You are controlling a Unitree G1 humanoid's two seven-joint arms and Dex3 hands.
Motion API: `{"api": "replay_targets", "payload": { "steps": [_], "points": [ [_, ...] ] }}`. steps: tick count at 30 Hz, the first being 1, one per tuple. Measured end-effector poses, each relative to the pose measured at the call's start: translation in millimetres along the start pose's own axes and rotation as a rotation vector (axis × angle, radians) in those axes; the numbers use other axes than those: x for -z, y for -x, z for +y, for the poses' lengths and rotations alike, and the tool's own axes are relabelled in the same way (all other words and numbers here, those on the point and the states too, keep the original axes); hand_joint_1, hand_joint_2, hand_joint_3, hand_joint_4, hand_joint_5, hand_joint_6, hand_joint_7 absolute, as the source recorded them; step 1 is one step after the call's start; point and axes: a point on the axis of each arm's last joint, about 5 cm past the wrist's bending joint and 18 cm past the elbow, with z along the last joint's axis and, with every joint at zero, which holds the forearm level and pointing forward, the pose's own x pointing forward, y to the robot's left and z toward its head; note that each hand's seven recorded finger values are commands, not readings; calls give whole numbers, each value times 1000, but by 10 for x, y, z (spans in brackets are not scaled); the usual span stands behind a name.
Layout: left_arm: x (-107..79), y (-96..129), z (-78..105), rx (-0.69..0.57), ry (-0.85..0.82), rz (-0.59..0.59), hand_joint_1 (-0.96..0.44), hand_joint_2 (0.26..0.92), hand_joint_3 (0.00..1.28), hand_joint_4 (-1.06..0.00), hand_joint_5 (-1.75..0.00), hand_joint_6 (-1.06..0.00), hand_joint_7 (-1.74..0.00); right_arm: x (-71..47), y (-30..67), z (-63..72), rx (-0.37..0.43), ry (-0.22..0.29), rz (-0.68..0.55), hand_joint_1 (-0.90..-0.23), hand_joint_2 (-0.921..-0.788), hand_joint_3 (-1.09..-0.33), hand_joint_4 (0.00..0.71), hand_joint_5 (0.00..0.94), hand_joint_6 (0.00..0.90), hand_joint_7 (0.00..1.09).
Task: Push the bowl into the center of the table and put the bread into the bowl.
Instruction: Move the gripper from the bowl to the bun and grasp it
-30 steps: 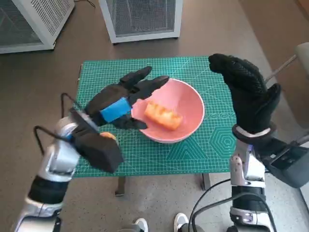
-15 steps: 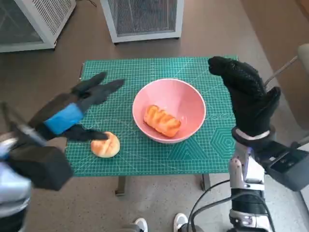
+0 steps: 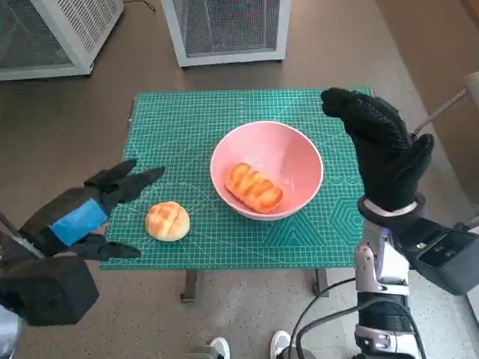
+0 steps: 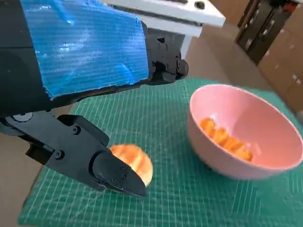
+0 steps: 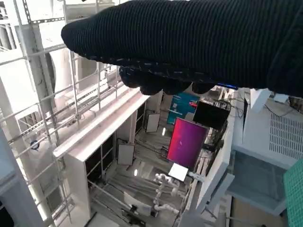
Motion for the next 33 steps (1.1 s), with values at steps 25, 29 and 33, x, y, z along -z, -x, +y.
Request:
{"api": "replay_targets", "payload": {
  "steps": [25,29,33],
  "points": [
    [73,-28,-307,24,-39,67,-236,718,2,-115,-9,-286,-16,-38,-31,-23,-28,0,11,-367,-921,-519,414,1,118,664],
    [104,-72,-359,27,-38,79,-238,718,2,-120,-6,-293,-14,-40,-31,-27,-32,0,12,-365,-921,-519,414,1,117,665],
    [128,-122,-406,28,-48,92,-236,719,1,-126,-5,-299,-13,-40,-30,-31,-35,0,14,-364,-921,-519,415,1,117,665]
  ]
}}
